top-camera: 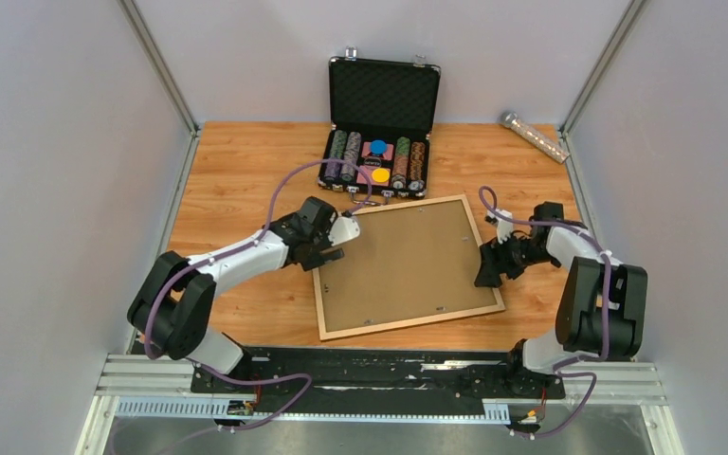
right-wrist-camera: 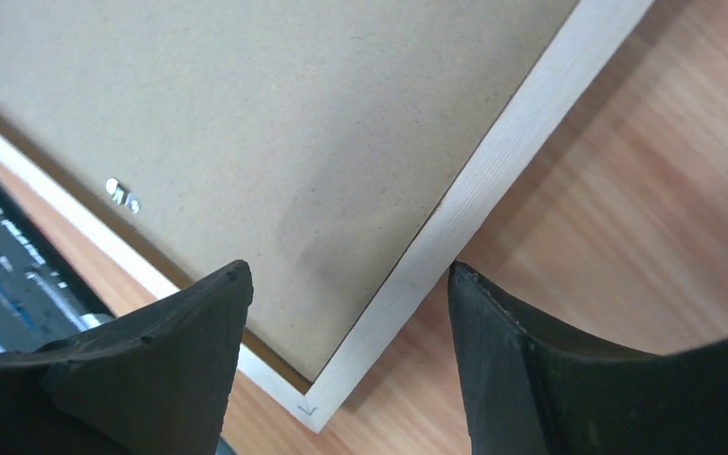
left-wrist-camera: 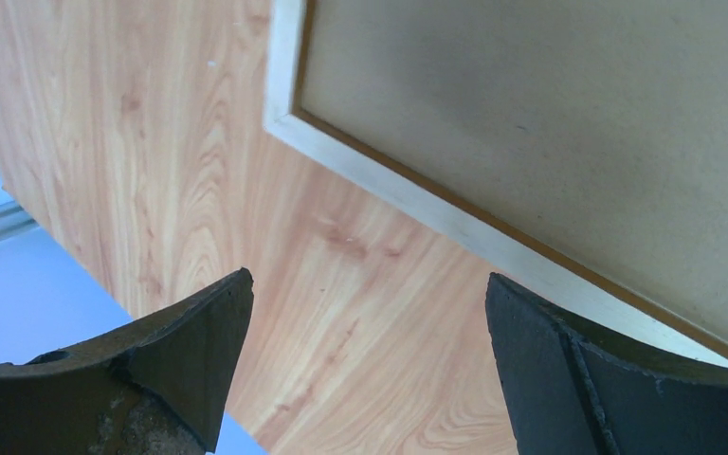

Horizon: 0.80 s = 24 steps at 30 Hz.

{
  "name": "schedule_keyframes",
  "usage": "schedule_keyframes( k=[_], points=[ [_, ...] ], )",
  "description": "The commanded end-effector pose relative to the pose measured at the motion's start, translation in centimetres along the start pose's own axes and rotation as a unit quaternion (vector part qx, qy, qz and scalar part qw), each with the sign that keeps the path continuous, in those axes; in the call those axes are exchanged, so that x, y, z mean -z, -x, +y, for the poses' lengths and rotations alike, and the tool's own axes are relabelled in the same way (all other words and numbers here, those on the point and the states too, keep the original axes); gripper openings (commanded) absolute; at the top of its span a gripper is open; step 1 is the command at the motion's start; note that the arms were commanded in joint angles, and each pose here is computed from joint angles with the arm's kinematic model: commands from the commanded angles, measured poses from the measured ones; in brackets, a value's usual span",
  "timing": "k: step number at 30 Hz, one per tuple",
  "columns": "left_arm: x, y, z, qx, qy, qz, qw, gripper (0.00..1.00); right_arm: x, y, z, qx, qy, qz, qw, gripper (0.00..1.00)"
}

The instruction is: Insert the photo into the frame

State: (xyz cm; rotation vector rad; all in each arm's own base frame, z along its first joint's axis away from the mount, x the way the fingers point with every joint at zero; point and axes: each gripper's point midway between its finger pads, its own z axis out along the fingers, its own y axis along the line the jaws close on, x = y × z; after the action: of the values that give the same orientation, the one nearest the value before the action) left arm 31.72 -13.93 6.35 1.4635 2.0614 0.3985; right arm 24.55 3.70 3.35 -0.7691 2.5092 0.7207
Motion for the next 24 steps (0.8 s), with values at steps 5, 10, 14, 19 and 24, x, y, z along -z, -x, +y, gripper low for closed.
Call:
schedule_keyframes(
  k=[5,10,14,19,24],
  points=[
    [3.1,5.0,4.8,0.074,-0.015,-0.097,0.992,1.00,1.9,4.3,1.6,0.003,0.005,-0.075,0.997,0.74],
    [1.5,8.3,5.0,0.108,-0.056,-0.115,0.986,1.00,2.0,6.6,-0.3,-0.020,-0.024,-0.103,0.994,0.74],
    [-0.6,9.4,4.6,0.109,-0.082,-0.110,0.985,0.99,2.3,7.9,-0.6,-0.031,-0.024,-0.124,0.992,0.74],
    [-2.9,10.1,3.8,0.099,-0.111,-0.098,0.984,0.96,2.2,8.5,-1.3,-0.042,-0.032,-0.130,0.990,0.73],
    [-4.5,10.2,3.7,0.099,-0.121,-0.090,0.984,0.92,2.1,9.0,-2.6,-0.055,-0.053,-0.129,0.989,0.73]
  ],
)
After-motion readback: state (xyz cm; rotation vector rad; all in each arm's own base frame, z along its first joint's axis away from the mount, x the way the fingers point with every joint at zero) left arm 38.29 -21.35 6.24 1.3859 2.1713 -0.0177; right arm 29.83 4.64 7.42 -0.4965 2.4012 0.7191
